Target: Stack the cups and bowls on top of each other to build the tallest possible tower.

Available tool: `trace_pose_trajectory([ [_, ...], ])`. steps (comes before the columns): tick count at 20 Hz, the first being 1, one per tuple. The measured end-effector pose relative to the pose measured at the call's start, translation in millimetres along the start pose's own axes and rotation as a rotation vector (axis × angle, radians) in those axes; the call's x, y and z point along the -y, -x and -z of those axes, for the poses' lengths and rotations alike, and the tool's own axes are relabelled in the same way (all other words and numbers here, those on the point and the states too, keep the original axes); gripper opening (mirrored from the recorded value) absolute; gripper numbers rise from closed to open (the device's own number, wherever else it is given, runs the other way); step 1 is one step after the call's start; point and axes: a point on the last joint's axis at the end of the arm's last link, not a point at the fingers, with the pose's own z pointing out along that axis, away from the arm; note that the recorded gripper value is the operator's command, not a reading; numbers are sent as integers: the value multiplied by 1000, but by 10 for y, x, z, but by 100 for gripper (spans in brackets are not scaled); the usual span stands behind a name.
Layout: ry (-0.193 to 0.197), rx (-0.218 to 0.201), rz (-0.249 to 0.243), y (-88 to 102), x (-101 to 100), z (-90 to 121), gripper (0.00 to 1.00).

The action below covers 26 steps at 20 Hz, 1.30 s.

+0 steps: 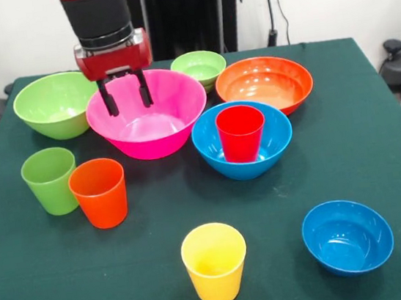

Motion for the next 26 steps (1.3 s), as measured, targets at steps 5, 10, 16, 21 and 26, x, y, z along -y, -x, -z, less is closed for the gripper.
trace_pose_trajectory([
  [5,61,-20,-29,-104,93,76,100],
  [10,99,-52,-21,-176,122,140,100],
  [16,116,-86,43,-261,59,172,100],
  [21,106,-113,117,-321,17,170,100],
  [26,103,-133,226,-375,47,244,100],
])
